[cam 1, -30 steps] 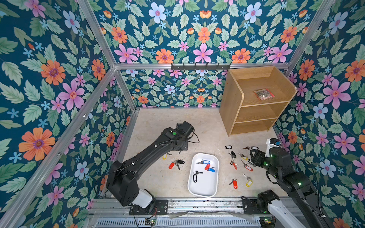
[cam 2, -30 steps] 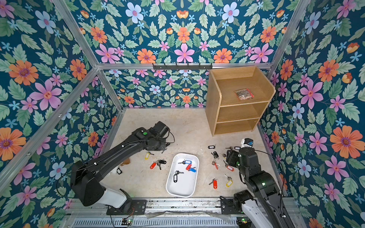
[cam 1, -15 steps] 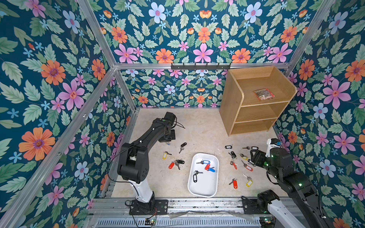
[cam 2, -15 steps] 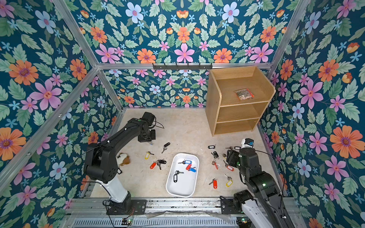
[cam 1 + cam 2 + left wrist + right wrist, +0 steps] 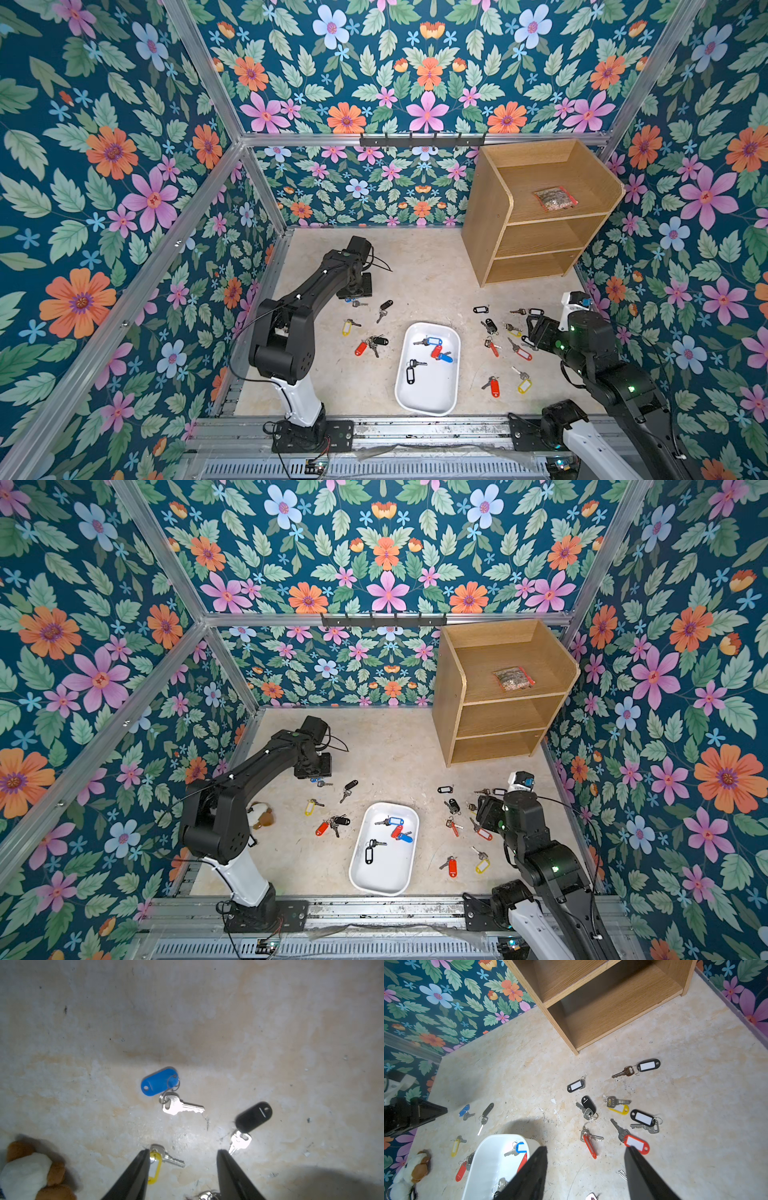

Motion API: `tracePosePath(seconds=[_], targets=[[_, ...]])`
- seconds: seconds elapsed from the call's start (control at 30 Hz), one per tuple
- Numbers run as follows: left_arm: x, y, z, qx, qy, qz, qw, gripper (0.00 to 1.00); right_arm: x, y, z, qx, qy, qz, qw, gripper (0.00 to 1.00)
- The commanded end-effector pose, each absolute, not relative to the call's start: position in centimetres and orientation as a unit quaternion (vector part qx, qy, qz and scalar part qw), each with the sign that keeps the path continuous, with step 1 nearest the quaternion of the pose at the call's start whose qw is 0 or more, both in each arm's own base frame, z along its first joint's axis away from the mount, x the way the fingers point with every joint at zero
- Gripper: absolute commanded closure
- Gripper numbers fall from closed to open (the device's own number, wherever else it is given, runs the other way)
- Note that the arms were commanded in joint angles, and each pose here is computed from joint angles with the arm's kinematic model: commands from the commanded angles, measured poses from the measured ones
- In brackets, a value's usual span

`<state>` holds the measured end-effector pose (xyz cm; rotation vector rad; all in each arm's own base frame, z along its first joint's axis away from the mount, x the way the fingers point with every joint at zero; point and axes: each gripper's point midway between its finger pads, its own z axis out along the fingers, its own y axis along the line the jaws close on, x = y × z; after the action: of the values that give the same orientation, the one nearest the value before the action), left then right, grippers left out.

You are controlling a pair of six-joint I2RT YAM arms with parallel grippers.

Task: Take the keys out of the storage box
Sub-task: Place the key at the center of the board, then pick up the key from the storage box.

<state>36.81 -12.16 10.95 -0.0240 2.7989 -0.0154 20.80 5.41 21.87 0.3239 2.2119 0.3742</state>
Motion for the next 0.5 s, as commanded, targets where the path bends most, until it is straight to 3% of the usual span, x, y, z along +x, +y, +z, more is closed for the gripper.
tracePosePath(seconds=[0.0,0.2,0.47], targets=[[35.1,-14.7,12.6,0.019,0.982,-0.024,0.188,0.43,21.1,5.3,21.9,0.135,0.882,0.148,0.427,0.37],[28.9,-23.6,13.6,0.114,0.973,-0.061,0.190,0.47,21.2,5.4,21.6,0.133,0.885,0.146,0.422,0.37],[24.6,-28.9,13.0,0.145,0.969,-0.082,0.184,0.55,21.2,5.5,21.5,0.132,0.886,0.146,0.419,0.37]])
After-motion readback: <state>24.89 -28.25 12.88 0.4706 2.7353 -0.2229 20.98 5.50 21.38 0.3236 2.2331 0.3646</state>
